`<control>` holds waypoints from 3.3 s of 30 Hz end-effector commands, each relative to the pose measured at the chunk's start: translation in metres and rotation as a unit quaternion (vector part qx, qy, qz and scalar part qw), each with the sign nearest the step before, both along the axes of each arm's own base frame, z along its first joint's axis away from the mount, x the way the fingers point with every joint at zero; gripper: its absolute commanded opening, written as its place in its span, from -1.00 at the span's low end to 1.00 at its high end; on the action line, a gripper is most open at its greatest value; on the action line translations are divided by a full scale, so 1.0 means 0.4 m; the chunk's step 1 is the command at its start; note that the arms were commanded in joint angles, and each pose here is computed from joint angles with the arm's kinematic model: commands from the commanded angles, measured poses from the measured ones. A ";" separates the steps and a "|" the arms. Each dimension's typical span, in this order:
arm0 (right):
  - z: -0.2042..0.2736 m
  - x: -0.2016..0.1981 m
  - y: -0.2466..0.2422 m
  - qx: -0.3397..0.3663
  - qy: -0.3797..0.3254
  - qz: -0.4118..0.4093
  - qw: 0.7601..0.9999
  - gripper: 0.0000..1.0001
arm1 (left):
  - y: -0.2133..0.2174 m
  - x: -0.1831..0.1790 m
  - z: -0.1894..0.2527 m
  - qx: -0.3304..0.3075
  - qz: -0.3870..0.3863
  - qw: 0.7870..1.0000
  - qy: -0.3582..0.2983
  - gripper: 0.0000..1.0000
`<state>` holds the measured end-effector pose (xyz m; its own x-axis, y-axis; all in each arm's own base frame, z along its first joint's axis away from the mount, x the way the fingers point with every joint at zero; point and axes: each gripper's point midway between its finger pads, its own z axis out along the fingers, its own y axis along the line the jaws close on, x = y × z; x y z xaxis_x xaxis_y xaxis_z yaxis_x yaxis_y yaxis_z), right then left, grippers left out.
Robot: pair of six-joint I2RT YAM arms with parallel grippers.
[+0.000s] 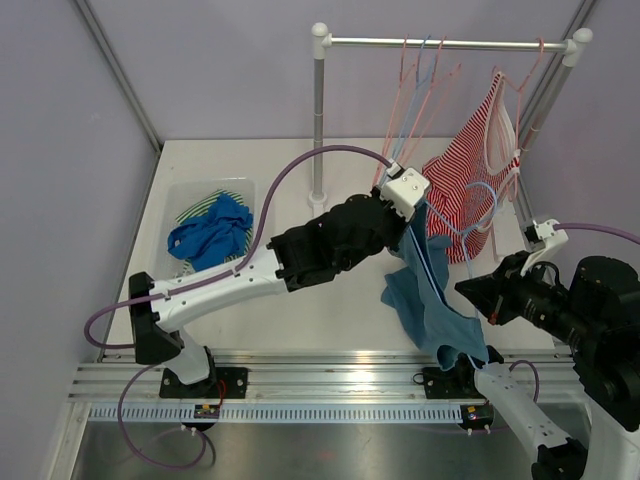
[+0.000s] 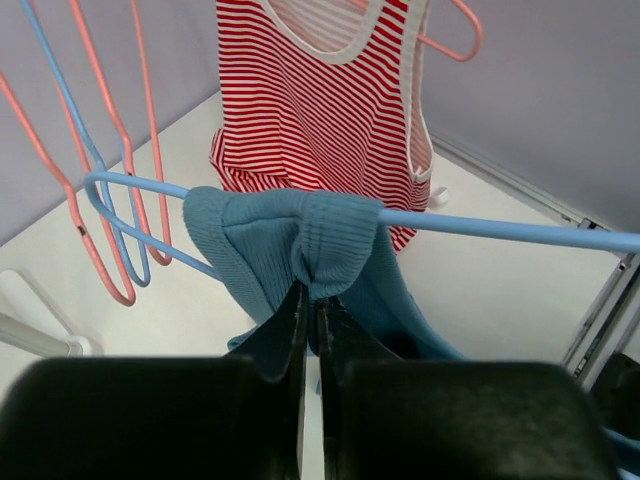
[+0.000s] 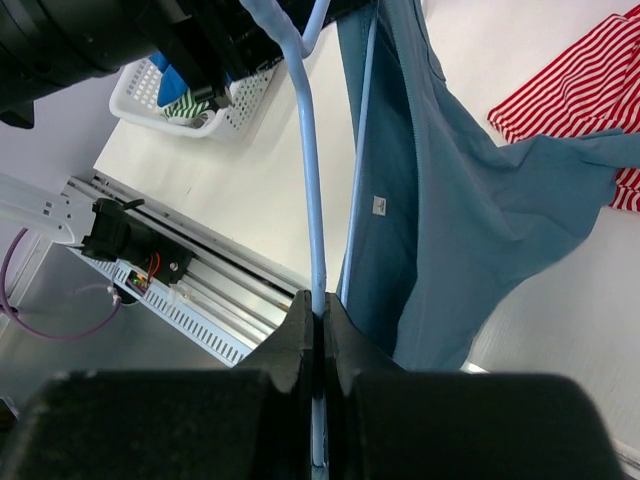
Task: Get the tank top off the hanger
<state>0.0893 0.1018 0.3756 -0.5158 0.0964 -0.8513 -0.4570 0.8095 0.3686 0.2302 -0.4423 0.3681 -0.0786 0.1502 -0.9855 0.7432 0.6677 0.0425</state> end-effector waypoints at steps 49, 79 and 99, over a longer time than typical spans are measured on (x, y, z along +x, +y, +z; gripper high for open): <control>0.055 0.220 -0.133 0.021 -0.088 -0.253 0.963 -1.00 | 0.591 -0.074 -0.324 0.003 0.198 0.954 0.225 -0.82; 0.145 0.803 -0.156 -0.154 -0.013 -0.323 0.934 -1.00 | 0.712 -0.161 -0.319 0.063 0.148 0.971 0.176 0.98; 0.047 0.829 -0.098 -0.149 0.026 -0.258 0.954 -0.33 | 0.661 -0.139 -0.286 0.028 0.159 0.965 0.205 0.98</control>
<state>0.4394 0.0626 0.3688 -0.5538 0.1163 -0.8245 0.0767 0.9931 0.0886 0.1643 -0.1608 0.2282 -0.5287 0.1998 -0.8249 0.4800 0.8719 -0.0965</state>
